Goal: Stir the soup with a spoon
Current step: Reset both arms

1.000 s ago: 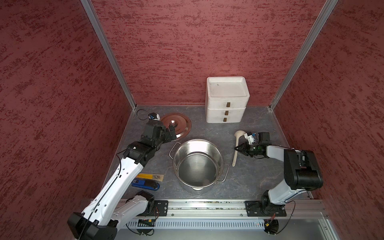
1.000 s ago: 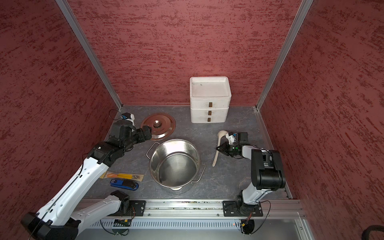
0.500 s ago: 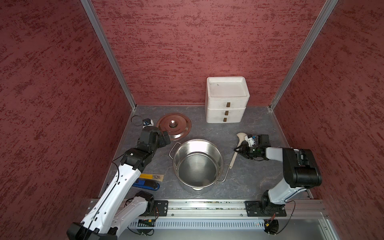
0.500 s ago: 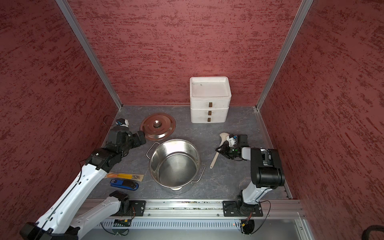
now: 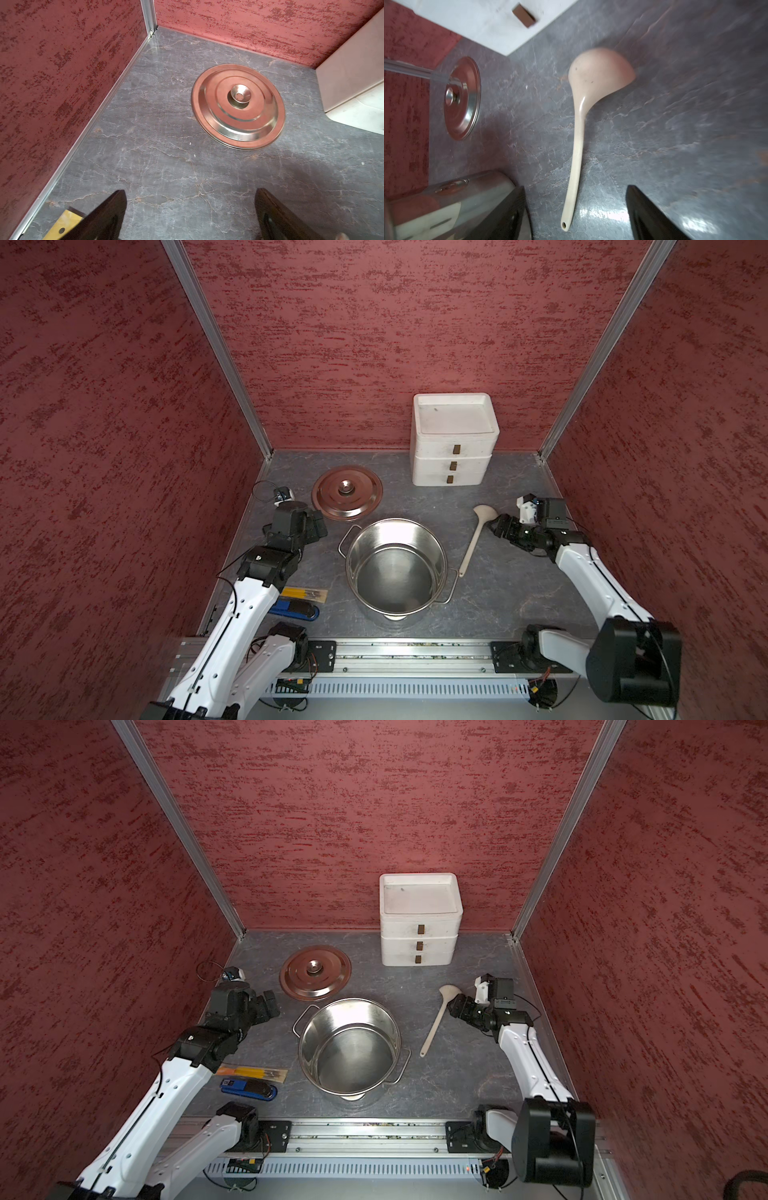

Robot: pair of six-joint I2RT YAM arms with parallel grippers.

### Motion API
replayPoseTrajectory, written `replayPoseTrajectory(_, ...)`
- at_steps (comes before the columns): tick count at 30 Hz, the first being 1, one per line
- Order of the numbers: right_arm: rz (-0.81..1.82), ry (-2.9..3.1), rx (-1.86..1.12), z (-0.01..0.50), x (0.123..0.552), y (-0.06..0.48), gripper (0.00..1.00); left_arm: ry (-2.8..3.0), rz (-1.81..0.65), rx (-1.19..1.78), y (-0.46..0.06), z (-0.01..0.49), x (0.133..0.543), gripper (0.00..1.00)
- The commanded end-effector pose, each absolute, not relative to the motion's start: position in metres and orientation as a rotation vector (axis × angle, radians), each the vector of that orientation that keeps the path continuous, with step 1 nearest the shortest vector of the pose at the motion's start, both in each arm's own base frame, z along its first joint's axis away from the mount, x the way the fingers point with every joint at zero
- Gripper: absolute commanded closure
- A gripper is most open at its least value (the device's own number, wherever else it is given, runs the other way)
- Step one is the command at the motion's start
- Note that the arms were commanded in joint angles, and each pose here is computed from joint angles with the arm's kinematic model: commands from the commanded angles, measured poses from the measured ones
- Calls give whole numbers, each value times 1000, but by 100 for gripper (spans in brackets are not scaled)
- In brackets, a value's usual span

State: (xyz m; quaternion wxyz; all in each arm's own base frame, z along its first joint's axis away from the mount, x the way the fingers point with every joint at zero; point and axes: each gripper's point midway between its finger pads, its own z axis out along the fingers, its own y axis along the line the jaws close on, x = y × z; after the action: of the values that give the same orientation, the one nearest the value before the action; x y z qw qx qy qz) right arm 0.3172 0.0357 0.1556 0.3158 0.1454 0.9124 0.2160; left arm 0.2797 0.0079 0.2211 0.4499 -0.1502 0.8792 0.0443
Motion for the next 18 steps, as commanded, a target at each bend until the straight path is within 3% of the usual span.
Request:
replayPoseTrajectory(1,341,2313,388,190,318,8,12,2150,164,-341,20,220,288,0)
replayPoseTrajectory(3,301,2181,298,207,330,4,2,2149,151,-342,27,209,295,0)
replayPoseTrajectory(7,220,1756,18,228,356,10,1,2091,54,-337,40,185,316,0)
replayPoseTrajectory(18,118,1686,-20,157,368,7,1,1982,-82,-189,32,160,344,0)
